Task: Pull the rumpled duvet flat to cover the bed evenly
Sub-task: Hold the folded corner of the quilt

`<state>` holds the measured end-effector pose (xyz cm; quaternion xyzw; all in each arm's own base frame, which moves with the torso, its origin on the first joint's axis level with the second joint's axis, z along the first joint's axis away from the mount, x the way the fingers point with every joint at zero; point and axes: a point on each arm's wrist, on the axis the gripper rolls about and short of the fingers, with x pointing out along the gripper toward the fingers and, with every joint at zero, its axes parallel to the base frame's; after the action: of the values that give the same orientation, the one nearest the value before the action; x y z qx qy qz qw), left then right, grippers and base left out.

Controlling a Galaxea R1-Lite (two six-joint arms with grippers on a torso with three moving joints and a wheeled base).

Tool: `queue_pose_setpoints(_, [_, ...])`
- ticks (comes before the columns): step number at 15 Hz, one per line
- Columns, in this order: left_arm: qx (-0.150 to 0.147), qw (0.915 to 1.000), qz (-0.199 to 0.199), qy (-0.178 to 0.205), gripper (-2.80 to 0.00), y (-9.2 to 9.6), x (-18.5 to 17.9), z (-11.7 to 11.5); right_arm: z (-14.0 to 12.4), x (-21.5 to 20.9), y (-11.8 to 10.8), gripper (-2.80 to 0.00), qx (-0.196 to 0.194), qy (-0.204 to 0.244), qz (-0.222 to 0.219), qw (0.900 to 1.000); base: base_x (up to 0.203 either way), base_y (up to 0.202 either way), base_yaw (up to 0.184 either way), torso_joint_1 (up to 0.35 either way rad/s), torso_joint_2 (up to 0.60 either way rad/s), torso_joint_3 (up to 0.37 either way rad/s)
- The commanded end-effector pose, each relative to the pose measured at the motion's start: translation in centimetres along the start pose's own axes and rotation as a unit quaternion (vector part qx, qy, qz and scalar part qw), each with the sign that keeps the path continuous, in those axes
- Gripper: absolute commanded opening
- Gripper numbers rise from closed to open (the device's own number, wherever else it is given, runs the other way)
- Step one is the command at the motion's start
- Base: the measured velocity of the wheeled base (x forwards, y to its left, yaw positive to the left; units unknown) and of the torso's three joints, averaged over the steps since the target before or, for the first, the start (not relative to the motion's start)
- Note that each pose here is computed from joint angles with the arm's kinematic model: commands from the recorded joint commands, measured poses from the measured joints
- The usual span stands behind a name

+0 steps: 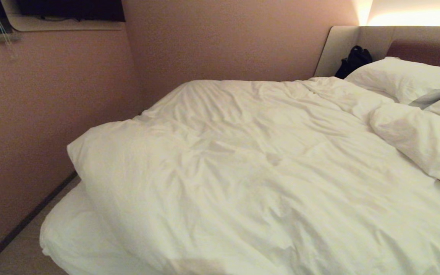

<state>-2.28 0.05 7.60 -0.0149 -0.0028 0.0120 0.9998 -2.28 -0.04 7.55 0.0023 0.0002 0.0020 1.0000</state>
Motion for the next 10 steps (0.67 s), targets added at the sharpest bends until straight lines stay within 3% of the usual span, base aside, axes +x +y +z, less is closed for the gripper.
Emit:
queue_pose_setpoints(1, [-0.001, 1.0000, 0.000, 0.000, -2.80, 0.00, 0.00, 0.01, 0.00, 0.00, 0.00, -2.80, 0.000, 0.000, 0.000, 1.000, 0.000, 0.197, 0.000, -0.002, 0.00, 0.002])
queue_pose_setpoints(10, [-0.004, 1.0000, 0.001, 0.000, -2.80, 0.00, 0.00, 0.01, 0.00, 0.00, 0.00, -2.80, 0.000, 0.000, 0.000, 1.000, 0.000, 0.194, 0.001, 0.002, 0.00, 0.003])
